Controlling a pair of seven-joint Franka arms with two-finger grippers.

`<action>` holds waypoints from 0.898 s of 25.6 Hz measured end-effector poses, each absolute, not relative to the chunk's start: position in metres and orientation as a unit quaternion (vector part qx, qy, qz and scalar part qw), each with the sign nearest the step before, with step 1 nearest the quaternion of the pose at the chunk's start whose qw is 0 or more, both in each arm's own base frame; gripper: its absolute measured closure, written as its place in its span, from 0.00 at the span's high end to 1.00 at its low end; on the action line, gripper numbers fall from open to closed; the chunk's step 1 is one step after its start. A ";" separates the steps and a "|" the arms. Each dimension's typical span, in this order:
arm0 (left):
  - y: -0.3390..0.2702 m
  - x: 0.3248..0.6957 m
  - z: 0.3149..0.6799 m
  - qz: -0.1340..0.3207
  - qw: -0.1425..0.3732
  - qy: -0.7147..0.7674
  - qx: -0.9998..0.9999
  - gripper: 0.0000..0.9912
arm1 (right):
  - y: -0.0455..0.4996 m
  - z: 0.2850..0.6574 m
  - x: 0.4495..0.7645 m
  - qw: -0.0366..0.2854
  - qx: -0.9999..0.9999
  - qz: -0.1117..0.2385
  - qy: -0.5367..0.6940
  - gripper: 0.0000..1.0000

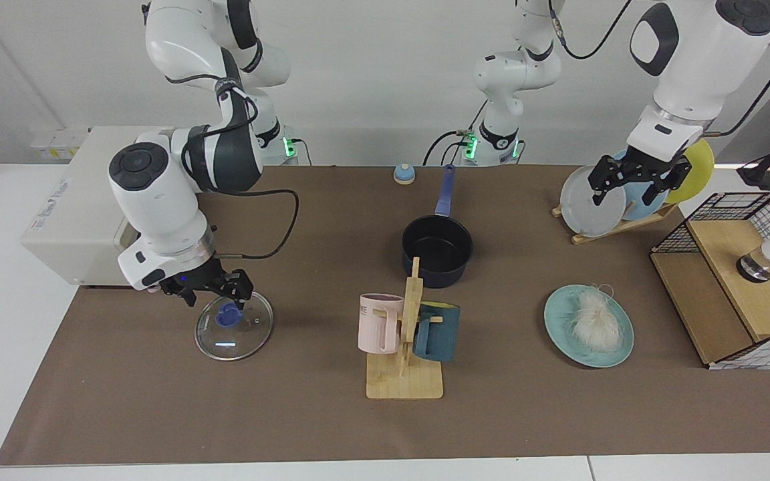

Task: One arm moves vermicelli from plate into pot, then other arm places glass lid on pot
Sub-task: 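Lower the left gripper onto the white vermicelli on the teal plate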

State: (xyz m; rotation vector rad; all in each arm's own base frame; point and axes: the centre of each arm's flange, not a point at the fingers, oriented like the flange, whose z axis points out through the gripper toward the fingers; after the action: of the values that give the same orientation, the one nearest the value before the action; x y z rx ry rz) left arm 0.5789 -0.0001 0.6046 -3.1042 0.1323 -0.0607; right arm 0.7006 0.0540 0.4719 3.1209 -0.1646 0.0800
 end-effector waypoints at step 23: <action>0.008 0.611 0.586 -0.043 0.013 0.038 -0.998 1.00 | 0.063 0.555 0.536 0.027 0.999 0.010 -0.038 0.99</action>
State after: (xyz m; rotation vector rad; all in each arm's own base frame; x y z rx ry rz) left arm 0.6107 0.0076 0.5864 -3.1096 0.1198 -0.1350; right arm 0.5360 0.0633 0.5554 3.0856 -0.1181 0.0308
